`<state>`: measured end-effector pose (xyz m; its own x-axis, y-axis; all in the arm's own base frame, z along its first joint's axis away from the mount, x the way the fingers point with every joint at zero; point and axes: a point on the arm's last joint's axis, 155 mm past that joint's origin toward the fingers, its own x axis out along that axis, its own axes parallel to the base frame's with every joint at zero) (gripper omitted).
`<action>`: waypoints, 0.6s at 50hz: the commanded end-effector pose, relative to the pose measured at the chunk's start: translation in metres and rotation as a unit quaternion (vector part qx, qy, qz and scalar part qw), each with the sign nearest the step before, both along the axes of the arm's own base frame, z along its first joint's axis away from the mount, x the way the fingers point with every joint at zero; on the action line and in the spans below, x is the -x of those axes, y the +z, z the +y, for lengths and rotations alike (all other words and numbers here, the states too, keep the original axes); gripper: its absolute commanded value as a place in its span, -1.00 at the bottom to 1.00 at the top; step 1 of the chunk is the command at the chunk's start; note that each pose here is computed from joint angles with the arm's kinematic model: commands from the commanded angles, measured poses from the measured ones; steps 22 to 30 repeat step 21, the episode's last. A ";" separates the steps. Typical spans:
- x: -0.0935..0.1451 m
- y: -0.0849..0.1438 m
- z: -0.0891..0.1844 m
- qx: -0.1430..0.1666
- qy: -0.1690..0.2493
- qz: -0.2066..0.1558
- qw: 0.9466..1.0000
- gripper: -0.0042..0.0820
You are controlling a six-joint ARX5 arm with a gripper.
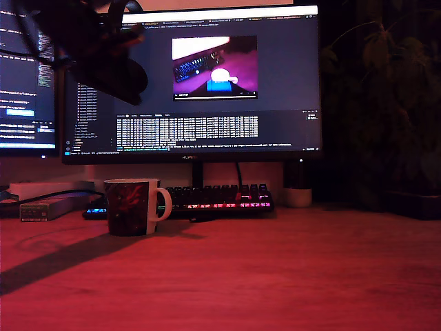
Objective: Pick up the coffee capsules from the table one by one and drop them inside the nearest coffee cup
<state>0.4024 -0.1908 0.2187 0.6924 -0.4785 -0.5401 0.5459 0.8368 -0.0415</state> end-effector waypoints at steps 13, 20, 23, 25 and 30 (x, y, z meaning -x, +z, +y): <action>0.038 0.016 0.016 0.033 0.013 -0.041 0.999 -0.95; 0.049 0.017 0.020 0.047 0.020 -0.040 0.998 -0.95; 0.050 0.018 0.020 0.048 0.020 -0.040 0.998 -0.95; 0.050 0.018 0.020 0.048 0.020 -0.040 0.998 -0.95; 0.050 0.018 0.020 0.048 0.020 -0.040 0.998 -0.95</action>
